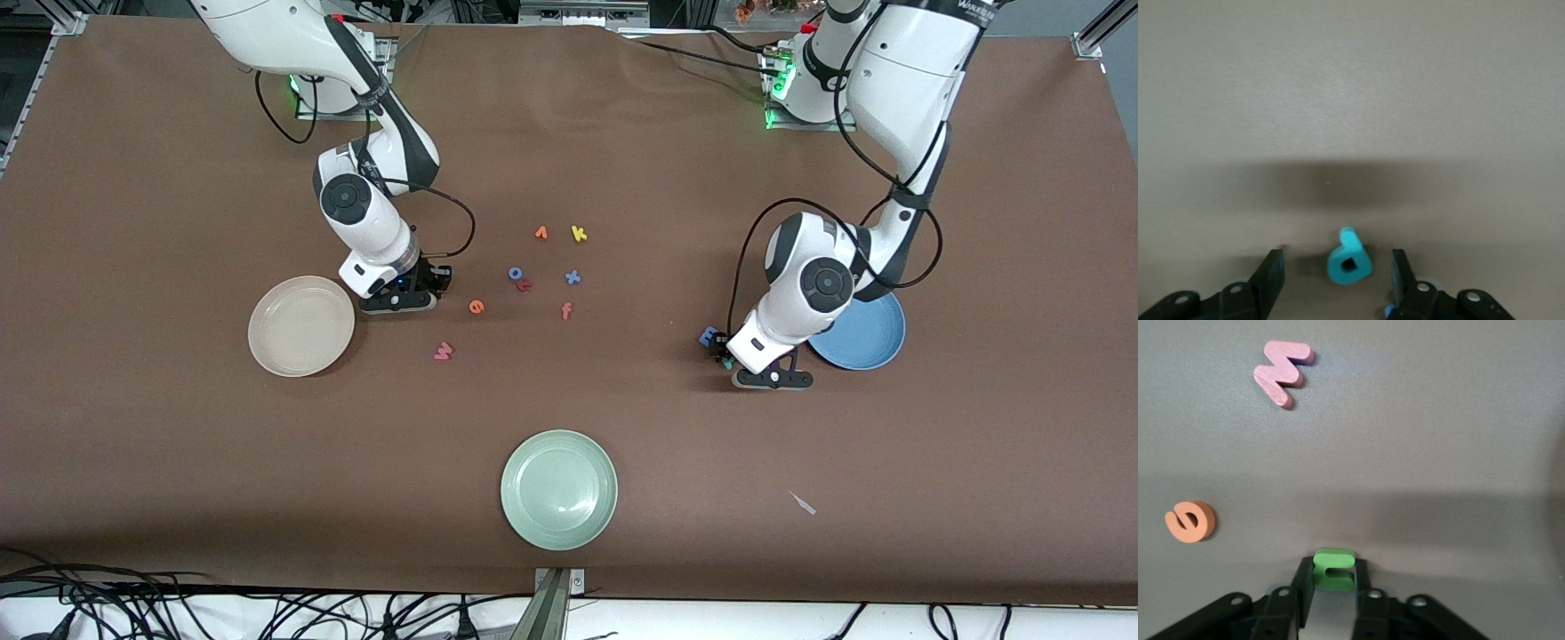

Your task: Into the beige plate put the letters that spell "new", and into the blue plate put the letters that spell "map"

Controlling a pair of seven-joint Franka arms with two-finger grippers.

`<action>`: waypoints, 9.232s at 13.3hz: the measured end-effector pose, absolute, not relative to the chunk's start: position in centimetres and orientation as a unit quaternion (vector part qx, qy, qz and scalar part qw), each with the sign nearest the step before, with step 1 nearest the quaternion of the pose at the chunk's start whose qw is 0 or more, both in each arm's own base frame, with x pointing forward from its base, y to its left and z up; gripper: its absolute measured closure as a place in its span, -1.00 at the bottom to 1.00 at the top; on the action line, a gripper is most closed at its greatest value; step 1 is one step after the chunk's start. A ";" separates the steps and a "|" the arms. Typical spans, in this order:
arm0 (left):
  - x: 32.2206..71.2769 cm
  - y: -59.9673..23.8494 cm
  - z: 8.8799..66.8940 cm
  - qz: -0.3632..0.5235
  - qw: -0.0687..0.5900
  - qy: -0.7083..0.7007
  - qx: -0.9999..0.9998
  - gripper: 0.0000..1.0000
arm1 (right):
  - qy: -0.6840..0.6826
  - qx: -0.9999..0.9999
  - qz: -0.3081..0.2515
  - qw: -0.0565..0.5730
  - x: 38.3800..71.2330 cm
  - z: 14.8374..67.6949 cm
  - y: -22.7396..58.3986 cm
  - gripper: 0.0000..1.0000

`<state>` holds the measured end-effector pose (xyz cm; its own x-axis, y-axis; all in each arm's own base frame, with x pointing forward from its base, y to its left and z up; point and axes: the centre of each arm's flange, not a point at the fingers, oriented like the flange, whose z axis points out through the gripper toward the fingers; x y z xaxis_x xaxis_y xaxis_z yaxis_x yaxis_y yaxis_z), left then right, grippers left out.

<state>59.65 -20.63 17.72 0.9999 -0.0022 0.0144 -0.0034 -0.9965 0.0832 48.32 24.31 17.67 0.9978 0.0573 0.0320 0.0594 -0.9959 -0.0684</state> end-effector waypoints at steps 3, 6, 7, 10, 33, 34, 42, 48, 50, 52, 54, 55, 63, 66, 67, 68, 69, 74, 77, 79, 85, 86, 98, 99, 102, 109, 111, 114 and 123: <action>59.6 -21.0 17.5 0.007 0.042 -0.001 0.999 -0.41 | -0.023 -0.999 -0.011 0.034 48.5 17.7 24.4 0.44; 59.6 -20.8 17.4 0.007 0.041 0.000 0.999 -0.12 | -0.013 -0.999 0.026 0.020 50.6 19.7 24.6 0.44; 59.6 -20.8 17.4 0.007 0.040 0.000 0.999 -0.12 | -0.005 -0.999 0.037 0.013 52.0 21.0 24.0 0.44; 59.6 -20.7 17.3 0.006 0.040 0.001 0.999 -0.03 | -0.013 -0.998 0.065 -0.006 55.6 24.4 19.9 0.45; 54.3 0.3 25.7 -0.057 0.033 -0.006 0.998 0.41 | 0.239 -0.970 0.049 0.022 60.7 25.3 22.9 -1.00; 53.4 0.5 25.3 -0.064 0.033 -0.006 0.997 0.40 | 0.259 -0.964 0.047 0.025 61.2 24.7 23.9 -1.00; 53.3 -1.2 25.5 -0.046 0.034 -0.021 0.998 -0.45 | 0.289 -0.956 0.026 0.035 61.3 18.2 29.4 -0.98; 54.5 -15.5 22.5 -0.016 0.067 -0.061 0.996 -0.50 | 0.293 -0.955 0.027 0.031 61.5 17.8 28.7 -0.22; 54.7 -18.8 21.0 -0.022 0.075 -0.067 0.995 -0.60 | 0.294 -0.955 0.027 0.031 61.6 17.8 28.5 -0.05; 55.3 -20.9 21.0 -0.017 0.079 -0.079 0.994 -0.60 | 0.294 -0.955 0.026 0.031 61.6 17.8 28.5 0.17; 55.7 -23.4 21.2 -0.010 0.083 -0.097 0.992 -0.60 | 0.294 -0.955 0.027 0.030 61.6 17.8 28.4 0.31; 55.6 -24.7 20.8 -0.009 0.084 -0.107 0.991 -0.59 | 0.294 -0.955 0.027 0.030 61.6 17.8 28.4 0.32; 55.9 -25.3 17.8 0.011 0.053 -0.153 0.987 -0.58 | 0.227 -0.972 0.055 0.010 63.1 19.3 24.8 0.46; 55.8 -25.0 17.2 0.006 0.051 -0.153 0.987 -0.49 | 0.163 -0.983 0.086 -0.013 62.9 22.2 22.1 0.46; 55.8 -24.9 16.8 0.004 0.050 -0.152 0.987 -0.49 | 0.144 -0.985 0.088 -0.021 62.6 23.1 21.1 0.46; 55.9 -24.6 16.8 0.005 0.048 -0.150 0.987 -0.37 | 0.125 -0.987 0.090 -0.032 62.2 23.5 19.9 0.46; 56.1 -24.2 16.7 0.006 0.046 -0.148 0.988 -0.12 | 0.105 -0.989 0.094 -0.039 61.8 23.6 18.6 0.46; 56.2 -24.3 17.1 0.008 0.047 -0.149 0.988 0.41 | -0.025 -0.993 0.103 -0.045 60.8 25.4 8.6 0.46; 57.4 -21.3 18.1 0.013 0.039 -0.126 0.991 0.43 | -0.084 -0.992 0.082 -0.045 60.4 24.2 5.2 0.46; 58.7 -15.1 20.8 0.004 0.035 -0.109 0.993 0.44 | -0.102 -0.991 0.077 -0.045 59.6 22.8 4.0 0.46; 54.8 -0.4 25.5 -0.020 0.036 -0.117 0.992 0.44 | -0.051 -0.994 0.096 0.007 59.5 23.4 4.9 -0.22; 54.3 0.5 25.3 -0.024 0.036 -0.119 0.992 0.44 | -0.035 -0.994 0.098 0.010 59.9 24.2 6.2 -0.50; 55.4 6.9 27.9 0.026 0.019 -0.084 0.996 -1.00 | 0.173 -0.984 0.046 0.004 56.0 23.4 26.8 -1.00; 55.3 7.1 28.7 0.029 0.019 -0.083 0.996 -1.00 | 0.188 -0.981 0.043 0.008 55.5 22.8 28.0 -1.00; 55.1 6.9 33.5 0.048 0.018 -0.085 0.995 -1.00 | 0.222 -0.974 0.032 0.013 54.2 21.0 30.9 -1.00; 48.9 5.8 55.1 0.013 0.002 -0.076 0.997 -1.00 | 0.238 -0.971 0.034 0.014 52.4 18.2 33.6 -0.99; 48.1 4.1 59.7 -0.007 -0.020 -0.060 0.998 -1.00 | 0.237 -0.971 0.035 0.013 52.3 18.1 33.7 -0.93; 47.5 -0.2 62.5 -0.022 -0.035 0.017 0.999 -1.00 | 0.232 -0.972 0.039 0.012 51.8 17.7 34.3 -0.63; 51.2 -0.7 61.2 -0.031 -0.019 0.072 0.997 -1.00 | 0.230 -0.972 0.040 0.012 51.6 17.7 34.5 0.30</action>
<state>51.16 -0.67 61.16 0.9878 0.1437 -0.0595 0.1414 -0.9891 -0.0422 51.57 34.47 17.69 0.8907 -0.4469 -0.0834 -0.4488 -0.8936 -0.0056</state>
